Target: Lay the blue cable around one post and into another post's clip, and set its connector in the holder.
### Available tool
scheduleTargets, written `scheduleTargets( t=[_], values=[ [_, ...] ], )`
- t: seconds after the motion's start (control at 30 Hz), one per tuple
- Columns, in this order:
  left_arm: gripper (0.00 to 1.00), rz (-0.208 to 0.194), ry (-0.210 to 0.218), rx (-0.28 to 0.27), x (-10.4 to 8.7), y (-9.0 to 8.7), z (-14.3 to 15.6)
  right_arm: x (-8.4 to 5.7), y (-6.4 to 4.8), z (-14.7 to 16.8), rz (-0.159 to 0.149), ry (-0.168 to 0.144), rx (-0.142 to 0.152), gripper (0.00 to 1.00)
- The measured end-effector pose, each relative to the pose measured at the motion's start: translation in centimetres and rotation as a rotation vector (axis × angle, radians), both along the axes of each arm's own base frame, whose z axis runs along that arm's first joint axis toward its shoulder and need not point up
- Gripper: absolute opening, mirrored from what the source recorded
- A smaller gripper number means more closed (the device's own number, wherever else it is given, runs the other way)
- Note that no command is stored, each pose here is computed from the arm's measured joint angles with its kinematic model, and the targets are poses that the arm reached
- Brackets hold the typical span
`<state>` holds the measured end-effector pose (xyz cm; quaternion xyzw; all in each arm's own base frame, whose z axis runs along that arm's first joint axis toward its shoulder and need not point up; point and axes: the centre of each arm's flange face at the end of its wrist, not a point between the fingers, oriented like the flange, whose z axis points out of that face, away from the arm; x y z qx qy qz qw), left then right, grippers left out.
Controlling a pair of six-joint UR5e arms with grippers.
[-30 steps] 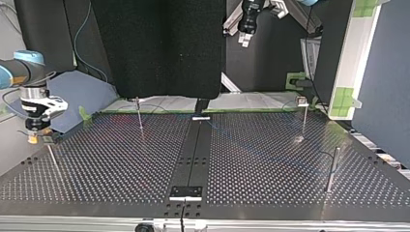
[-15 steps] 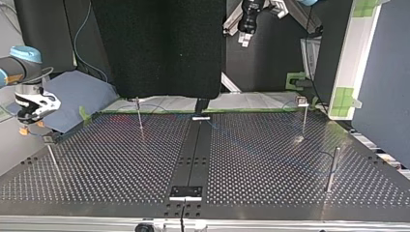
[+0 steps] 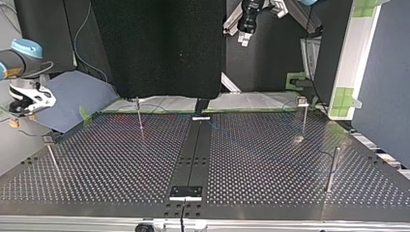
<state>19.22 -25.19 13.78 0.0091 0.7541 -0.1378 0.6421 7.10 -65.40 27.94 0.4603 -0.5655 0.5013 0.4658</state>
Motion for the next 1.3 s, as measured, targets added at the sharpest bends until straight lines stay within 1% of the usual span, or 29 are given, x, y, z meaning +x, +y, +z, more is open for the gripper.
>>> scheduleTargets(
  t=[0.07, 0.2, 0.33, 0.4, 0.47, 0.57, 0.73, 0.83, 0.9, 1.07, 1.17, 1.3],
  values=[
    [1.00, 0.000, -0.001, -0.002, 0.0, 0.0, 0.0, 0.1, 0.5, -0.2, -0.014, 0.001, -0.003, 1.00],
    [1.00, 0.001, -0.001, -0.003, 0.0, 0.0, 0.0, 0.8, 1.4, -1.2, -0.034, 0.007, 0.008, 1.00],
    [1.00, -0.001, -0.001, -0.004, 0.1, 0.0, 0.0, 1.8, 2.3, -2.5, -0.043, 0.030, 0.024, 1.00],
    [1.00, -0.002, -0.001, -0.004, 0.1, 0.0, 0.0, 2.7, 3.0, -3.2, -0.038, 0.044, 0.038, 1.00],
    [1.00, -0.002, -0.001, -0.005, 0.1, 0.0, 0.0, 3.8, 3.7, -3.9, -0.026, 0.055, 0.055, 1.00],
    [1.00, -0.001, -0.002, -0.005, 0.1, 0.0, 0.0, 5.2, 4.6, -4.7, -0.014, 0.065, 0.074, 1.00],
    [1.00, 0.009, -0.005, -0.006, 0.2, 0.1, 0.0, 7.2, 5.4, -4.8, -0.007, 0.074, 0.086, 1.00],
    [1.00, 0.031, -0.017, -0.016, 0.5, 0.3, 0.1, 8.6, 5.9, -4.5, 0.008, 0.077, 0.086, 1.00],
    [1.00, 0.054, -0.033, -0.031, 0.8, 0.4, 0.3, 9.7, 6.4, -4.1, 0.023, 0.078, 0.083, 1.00],
    [1.00, 0.111, -0.076, -0.066, 1.5, 0.8, 0.7, 12.5, 7.5, -3.1, 0.071, 0.080, 0.070, 1.00],
    [1.00, 0.126, -0.101, -0.085, 1.9, 0.8, 1.0, 14.1, 8.1, -2.8, 0.098, 0.080, 0.066, 1.00],
    [1.00, 0.126, -0.132, -0.108, 2.4, 0.6, 1.3, 15.9, 9.1, -2.0, 0.129, 0.079, 0.062, 1.00]
  ],
)
